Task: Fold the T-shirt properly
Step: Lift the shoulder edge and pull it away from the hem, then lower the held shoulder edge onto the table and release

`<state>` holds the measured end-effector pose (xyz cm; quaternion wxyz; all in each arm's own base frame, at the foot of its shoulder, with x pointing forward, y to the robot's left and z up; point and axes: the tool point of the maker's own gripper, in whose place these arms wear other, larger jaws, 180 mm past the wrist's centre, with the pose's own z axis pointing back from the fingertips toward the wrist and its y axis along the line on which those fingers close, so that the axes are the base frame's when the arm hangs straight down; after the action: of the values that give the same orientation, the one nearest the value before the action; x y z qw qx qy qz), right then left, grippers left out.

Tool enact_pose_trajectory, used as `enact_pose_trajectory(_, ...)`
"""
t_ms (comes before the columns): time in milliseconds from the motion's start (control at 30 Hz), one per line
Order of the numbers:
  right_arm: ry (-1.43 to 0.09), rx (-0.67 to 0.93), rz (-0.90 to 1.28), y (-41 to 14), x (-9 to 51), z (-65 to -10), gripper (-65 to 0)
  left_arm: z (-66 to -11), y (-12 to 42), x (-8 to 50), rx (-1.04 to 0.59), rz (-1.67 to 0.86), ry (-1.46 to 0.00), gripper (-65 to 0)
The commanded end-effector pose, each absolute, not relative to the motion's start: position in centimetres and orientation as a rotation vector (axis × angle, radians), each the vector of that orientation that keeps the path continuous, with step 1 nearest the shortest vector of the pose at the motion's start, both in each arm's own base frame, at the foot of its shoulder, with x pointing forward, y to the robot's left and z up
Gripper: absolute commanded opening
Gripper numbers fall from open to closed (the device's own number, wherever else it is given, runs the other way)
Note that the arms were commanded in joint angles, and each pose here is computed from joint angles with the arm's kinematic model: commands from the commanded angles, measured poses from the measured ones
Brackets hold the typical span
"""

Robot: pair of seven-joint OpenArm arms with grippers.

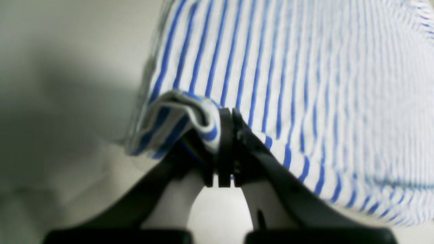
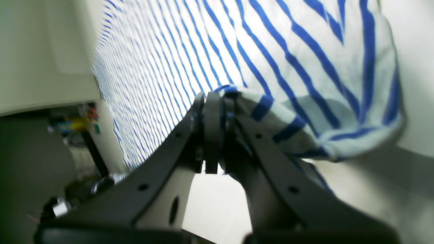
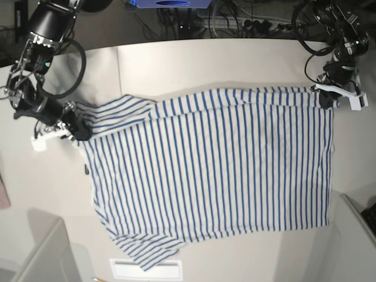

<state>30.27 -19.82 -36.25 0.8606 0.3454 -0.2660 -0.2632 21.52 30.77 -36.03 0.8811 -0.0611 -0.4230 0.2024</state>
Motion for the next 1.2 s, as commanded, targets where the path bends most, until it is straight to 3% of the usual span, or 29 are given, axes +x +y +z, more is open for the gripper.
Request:
enact_pose_trajectory(0, -0.613, 0.742, -0.525, -20.0, 31.7, -34.6, -65.0, -34.9, 31.0, 22.4, -0.118, 0.399, -0.924, -65.0)
enact_pose_trajectory(1167, -0.572, 0.836, -0.594, -19.9, 37.2, -34.7, -65.0, -33.5, 32.5, 26.5, -0.118, 0.448, -0.993, -65.0)
